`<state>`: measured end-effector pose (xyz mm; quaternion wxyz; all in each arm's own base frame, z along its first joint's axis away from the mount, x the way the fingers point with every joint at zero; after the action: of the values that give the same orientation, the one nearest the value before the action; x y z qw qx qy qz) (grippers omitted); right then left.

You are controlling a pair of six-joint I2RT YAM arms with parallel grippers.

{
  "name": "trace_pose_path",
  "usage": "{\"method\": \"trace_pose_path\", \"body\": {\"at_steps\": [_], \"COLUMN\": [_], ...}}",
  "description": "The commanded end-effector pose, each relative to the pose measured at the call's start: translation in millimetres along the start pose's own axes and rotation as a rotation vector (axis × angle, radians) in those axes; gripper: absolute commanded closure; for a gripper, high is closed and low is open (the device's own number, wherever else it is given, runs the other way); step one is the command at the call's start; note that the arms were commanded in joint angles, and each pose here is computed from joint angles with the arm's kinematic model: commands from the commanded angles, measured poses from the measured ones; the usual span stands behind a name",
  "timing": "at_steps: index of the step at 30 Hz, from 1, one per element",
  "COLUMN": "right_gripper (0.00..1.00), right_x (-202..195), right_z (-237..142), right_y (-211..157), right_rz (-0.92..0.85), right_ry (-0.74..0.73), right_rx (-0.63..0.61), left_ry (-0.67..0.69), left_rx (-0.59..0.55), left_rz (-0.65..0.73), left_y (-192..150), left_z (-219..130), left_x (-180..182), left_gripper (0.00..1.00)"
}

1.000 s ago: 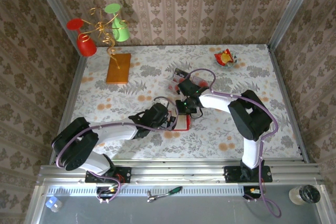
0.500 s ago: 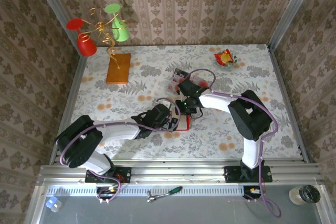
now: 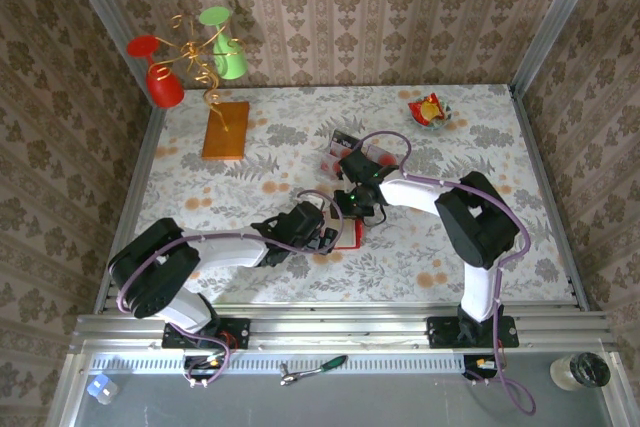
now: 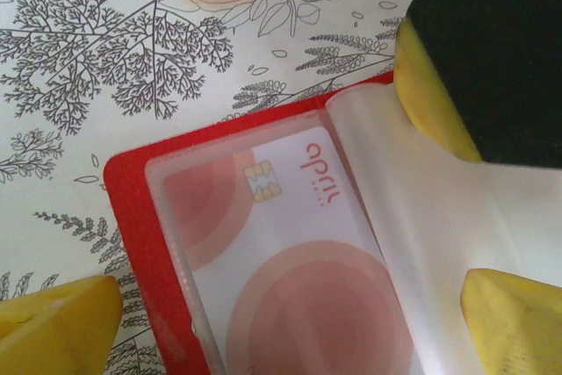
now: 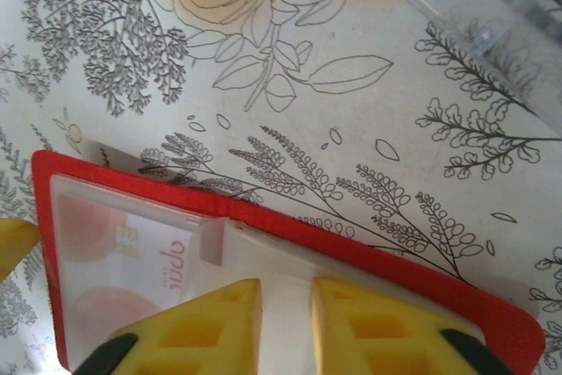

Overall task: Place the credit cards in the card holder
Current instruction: Flip over the card slot on the card holder.

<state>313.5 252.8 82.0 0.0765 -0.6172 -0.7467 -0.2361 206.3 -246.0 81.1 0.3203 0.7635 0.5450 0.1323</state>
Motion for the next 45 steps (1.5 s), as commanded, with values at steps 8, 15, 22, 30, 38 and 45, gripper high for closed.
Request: {"method": "trace_pose_path", "body": {"at_steps": [8,15,22,30,38,45], "right_gripper": [0.58,0.54,0.54,0.55,0.55,0.47], "right_x": [-7.9,-6.9,-1.3,3.4,9.3,27.8], "right_z": [-14.3,-2.7,-3.1,-2.0,-7.4,-28.8], "right_y": [-3.9,-5.2,-3.0,-2.9,-1.5,1.7], "right_rz": [0.051,0.069,0.060,0.063,0.071,0.059], "right_ry": [0.006,0.044,0.070,0.093,0.122,0.156], "right_rx": [-0.041,-0.023,-0.023,-0.019,-0.028,-0.065], "left_ry": [0.018,0.014,0.003,-0.001,-0.001,0.012], "left_rx": [0.002,-0.004,-0.023,-0.036,-0.040,-0.119], "left_rz": [-0.012,-0.012,-0.018,-0.019,-0.023,-0.048], "left_y": [-6.6,-4.7,0.7,4.9,4.5,18.3], "left_z": [-1.0,-2.7,-7.9,-11.9,-13.8,-41.6], "left_x": [3.6,2.9,1.3,0.4,1.9,13.5], "left_gripper": [0.00,0.00,0.00,0.00,0.00,0.00]}}
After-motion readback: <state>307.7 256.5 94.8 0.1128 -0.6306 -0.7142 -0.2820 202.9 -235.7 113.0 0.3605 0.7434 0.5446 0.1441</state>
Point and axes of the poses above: each hand's point on the last joint's axis, 136 mm out from that joint toward the fingers, its own z axis out along the fingers, its own x axis along the line the jaws close on, y = z × x, the point moved 6 cm from there along -z, back along the fingers, and after that the axes turned 6 degrees about -z, right-handed, at the moved point
